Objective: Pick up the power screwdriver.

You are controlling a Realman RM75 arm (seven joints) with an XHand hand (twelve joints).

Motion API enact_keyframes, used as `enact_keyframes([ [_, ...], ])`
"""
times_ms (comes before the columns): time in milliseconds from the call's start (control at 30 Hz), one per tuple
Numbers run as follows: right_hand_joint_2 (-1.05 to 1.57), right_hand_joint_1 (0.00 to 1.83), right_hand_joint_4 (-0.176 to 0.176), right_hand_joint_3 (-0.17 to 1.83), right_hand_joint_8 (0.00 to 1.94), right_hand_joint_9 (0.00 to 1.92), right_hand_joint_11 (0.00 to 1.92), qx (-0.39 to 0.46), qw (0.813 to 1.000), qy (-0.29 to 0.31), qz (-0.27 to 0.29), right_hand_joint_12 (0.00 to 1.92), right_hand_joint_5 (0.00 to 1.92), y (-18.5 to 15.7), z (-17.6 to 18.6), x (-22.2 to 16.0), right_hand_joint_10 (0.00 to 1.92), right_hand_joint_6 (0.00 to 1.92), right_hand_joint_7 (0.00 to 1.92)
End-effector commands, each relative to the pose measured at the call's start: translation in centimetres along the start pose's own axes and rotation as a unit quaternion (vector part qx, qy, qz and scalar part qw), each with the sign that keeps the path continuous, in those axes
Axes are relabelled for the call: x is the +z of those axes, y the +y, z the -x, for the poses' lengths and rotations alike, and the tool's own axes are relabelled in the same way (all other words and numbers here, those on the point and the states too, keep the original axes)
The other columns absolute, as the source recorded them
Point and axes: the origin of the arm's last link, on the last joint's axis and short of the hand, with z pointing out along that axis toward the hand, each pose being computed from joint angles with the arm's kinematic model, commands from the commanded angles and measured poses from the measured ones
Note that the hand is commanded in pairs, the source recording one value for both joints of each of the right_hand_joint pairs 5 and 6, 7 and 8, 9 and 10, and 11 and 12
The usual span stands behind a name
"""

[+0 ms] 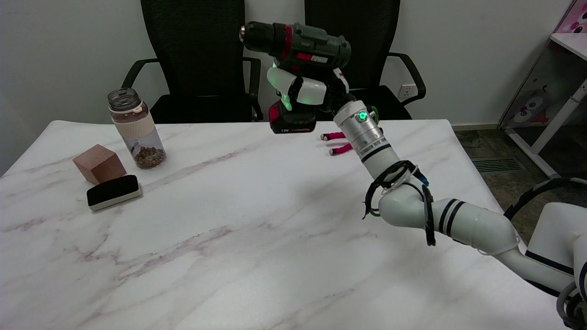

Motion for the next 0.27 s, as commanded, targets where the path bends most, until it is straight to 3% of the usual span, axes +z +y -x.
enact_keyframes([
  [33,0.90,0.86,0.025,0.97,1.62,1.92,1.92,-0.012,0.998,-0.020,-0.051,1.92,1.62,-3.29,0.55,3.17,1.92,1.62,1.62],
  [267,0.89,0.86,0.024,0.97,1.62,1.92,1.92,-0.006,0.998,-0.021,-0.051,1.92,1.62,-3.33,0.76,3.13,1.92,1.62,1.62],
])
